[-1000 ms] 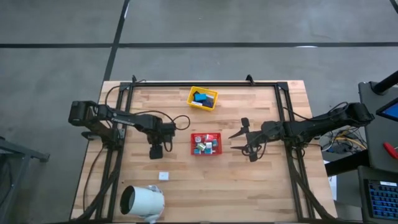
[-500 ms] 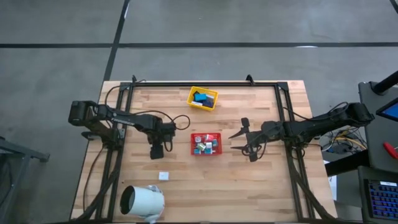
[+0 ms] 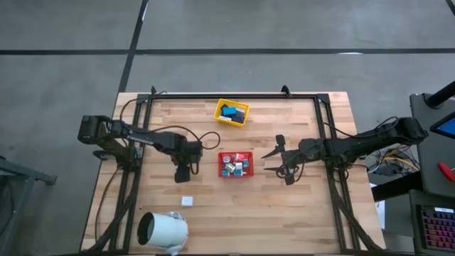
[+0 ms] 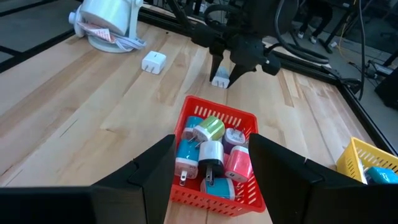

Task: Pick & Place Office items
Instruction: Put the top white charger adapter into the red bin

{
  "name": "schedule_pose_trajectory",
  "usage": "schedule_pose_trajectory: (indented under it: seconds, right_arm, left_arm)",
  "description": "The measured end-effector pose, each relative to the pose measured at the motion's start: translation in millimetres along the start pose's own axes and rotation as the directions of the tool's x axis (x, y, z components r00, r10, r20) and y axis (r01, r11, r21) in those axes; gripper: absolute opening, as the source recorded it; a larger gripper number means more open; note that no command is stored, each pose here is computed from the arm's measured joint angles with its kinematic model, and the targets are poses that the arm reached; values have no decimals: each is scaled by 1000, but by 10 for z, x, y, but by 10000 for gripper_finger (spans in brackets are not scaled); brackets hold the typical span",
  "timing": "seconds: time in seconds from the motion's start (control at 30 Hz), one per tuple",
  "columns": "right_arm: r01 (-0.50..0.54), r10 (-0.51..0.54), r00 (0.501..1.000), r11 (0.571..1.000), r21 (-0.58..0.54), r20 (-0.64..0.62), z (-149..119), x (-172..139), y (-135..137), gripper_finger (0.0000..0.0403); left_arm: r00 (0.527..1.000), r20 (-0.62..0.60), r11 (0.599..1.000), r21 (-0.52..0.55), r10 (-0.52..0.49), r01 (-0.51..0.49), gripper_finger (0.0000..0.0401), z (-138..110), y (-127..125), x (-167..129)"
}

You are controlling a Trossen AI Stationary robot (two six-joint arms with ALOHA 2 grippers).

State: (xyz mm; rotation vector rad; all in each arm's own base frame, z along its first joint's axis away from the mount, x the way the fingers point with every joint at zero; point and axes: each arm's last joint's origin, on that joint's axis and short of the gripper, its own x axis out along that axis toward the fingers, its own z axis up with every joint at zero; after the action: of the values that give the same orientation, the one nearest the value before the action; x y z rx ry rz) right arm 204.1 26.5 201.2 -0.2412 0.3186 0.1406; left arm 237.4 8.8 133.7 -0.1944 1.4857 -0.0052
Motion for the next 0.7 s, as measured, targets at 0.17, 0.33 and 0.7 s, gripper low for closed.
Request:
schedule_pose_trajectory:
  seconds: [0.17,0.33,0.7]
  right_arm:
    - [0,0,1000,1000,0,0,0,0,0,201]
    - [0,0,1000,1000,0,0,0,0,0,201]
    - [-1,1,1000,1000,0,-1,-4,0,2,201]
  left_arm:
    - [1000,24,1000,17,19,-19,163,7,-20,-16]
    - [995,91,998,29,46,-49,163,-13,-25,-36]
    - [967,249,999,12,42,-47,163,-136,-20,2]
